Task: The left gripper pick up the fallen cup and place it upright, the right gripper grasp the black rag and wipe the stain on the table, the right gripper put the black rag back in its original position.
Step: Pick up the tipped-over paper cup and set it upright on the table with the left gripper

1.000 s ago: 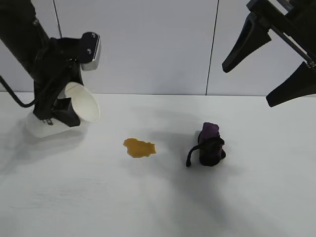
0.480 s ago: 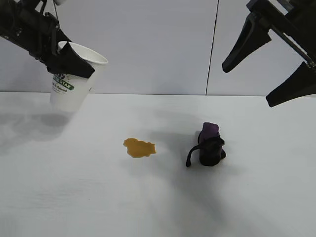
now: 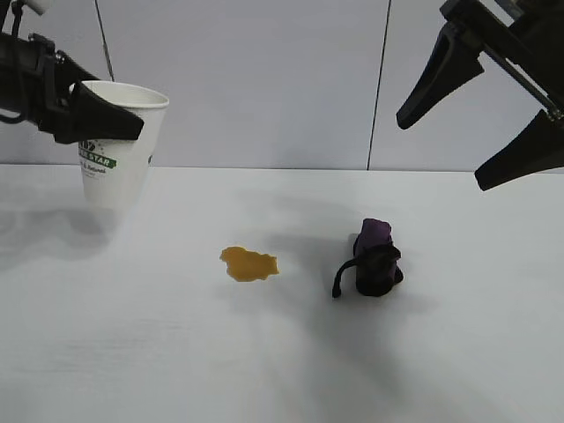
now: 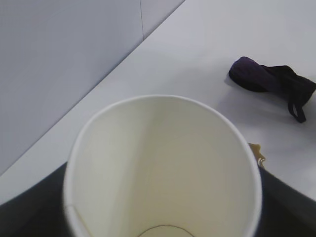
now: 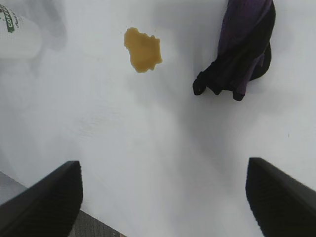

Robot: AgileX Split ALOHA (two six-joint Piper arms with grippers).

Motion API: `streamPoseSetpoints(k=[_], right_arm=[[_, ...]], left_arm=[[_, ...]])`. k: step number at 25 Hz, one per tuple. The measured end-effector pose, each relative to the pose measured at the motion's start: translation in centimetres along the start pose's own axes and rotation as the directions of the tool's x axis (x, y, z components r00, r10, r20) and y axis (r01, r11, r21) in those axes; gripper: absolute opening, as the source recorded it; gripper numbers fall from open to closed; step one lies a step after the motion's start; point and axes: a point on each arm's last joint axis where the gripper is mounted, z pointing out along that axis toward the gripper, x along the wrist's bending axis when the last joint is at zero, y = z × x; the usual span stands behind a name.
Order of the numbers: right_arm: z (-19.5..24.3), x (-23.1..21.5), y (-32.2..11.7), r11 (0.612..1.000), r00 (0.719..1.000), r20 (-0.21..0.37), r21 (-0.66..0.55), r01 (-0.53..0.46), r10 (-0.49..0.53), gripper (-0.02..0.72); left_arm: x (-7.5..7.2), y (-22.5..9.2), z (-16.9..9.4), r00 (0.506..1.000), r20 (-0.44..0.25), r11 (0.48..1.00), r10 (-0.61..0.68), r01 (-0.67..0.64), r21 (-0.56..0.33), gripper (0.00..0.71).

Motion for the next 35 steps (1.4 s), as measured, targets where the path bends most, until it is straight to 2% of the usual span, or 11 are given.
streamPoseSetpoints(k=[4, 10, 18, 26, 35], right_arm=[[0.0, 0.0, 0.0, 1.0, 1.0, 0.001, -0.002, 0.0, 0.0, 0.622], [0.0, 0.0, 0.0, 1.0, 1.0, 0.001, -0.004, 0.0, 0.0, 0.622], [0.0, 0.0, 0.0, 1.0, 1.0, 0.001, -0.005, 0.0, 0.0, 0.622], [0.0, 0.0, 0.2, 1.0, 1.0, 0.004, -0.017, 0.0, 0.0, 0.622], [0.0, -0.1, 0.3, 1.0, 1.0, 0.008, -0.029, 0.0, 0.0, 0.622]], left_arm=[[-1.6, -1.8, 0.1, 1.0, -0.018, 1.0, 0.016, -0.017, -0.009, 0.548], [-3.4, -3.6, 0.1, 0.998, 0.007, 0.998, 0.066, -0.066, 0.019, 0.548], [-3.7, -5.1, 0.7, 0.999, 0.029, 0.999, 0.033, -0.034, 0.037, 0.551], [-3.6, -5.5, 0.7, 1.0, 0.009, 0.997, 0.03, -0.031, 0.077, 0.622], [-3.6, -5.5, 0.7, 0.999, -0.001, 0.995, -0.052, 0.051, 0.083, 0.646]])
